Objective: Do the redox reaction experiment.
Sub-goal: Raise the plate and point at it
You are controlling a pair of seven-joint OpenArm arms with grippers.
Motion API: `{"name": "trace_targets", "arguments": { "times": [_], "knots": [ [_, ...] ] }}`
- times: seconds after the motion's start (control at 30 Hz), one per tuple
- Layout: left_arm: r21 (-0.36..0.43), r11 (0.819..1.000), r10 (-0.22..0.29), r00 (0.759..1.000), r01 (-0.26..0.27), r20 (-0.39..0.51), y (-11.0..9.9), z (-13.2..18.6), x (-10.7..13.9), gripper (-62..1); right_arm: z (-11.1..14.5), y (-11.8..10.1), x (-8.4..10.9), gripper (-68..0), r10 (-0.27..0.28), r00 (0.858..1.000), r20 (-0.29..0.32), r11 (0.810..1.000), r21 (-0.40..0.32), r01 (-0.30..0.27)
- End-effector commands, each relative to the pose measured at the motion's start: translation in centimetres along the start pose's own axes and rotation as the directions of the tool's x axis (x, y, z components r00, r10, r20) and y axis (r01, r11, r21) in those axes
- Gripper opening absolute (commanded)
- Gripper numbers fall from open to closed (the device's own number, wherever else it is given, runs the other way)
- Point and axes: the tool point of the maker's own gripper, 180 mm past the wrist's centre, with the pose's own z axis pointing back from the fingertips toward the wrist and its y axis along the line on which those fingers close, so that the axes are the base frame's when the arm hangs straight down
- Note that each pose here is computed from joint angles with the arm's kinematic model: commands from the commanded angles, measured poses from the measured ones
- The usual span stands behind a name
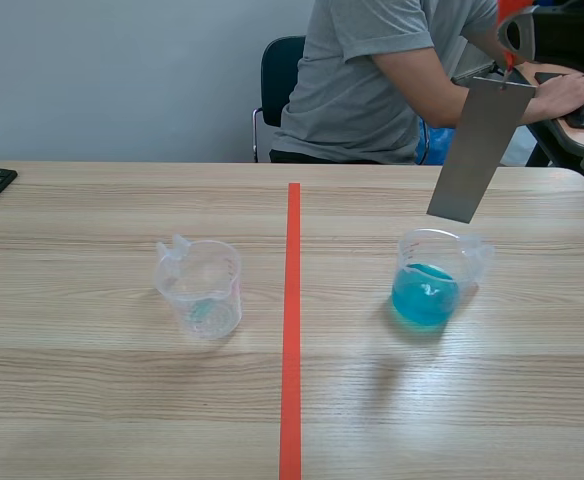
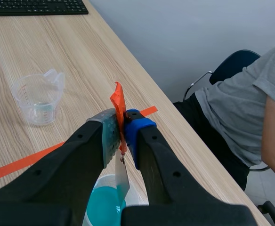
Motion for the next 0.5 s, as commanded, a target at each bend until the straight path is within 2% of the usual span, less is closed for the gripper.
{"name": "trace_targets", "arguments": {
  "times": [0.0, 0.23, 0.37, 0.47],
  "knots": [
    [0.000, 1.000, 0.004, 0.999, -0.004, 0.034, -0.2, -0.2, 1.0, -57.8, 0.4, -0.6, 1.4, -66.9, 0.033, 0.999, 0.027, 0.999, -0.010, -0.032],
    [-0.005, 1.000, -0.006, 0.999, 0.006, 0.042, -0.2, -0.2, 1.2, -57.8, 0.4, -0.6, 1.4, -66.9, 0.033, 0.999, 0.027, 0.999, -0.010, -0.032],
    [-0.012, 0.999, -0.029, 0.992, 0.031, 0.121, 0.1, -0.1, 2.8, -57.8, 0.4, -0.6, 1.4, -66.9, 0.033, 0.999, 0.026, 0.999, -0.010, -0.033],
    [-0.031, 0.998, -0.055, 0.975, 0.063, 0.215, 0.3, 0.0, 4.9, -57.8, 0.4, -0.6, 1.4, -66.9, 0.033, 0.999, 0.026, 0.999, -0.010, -0.033]
  ]
}}
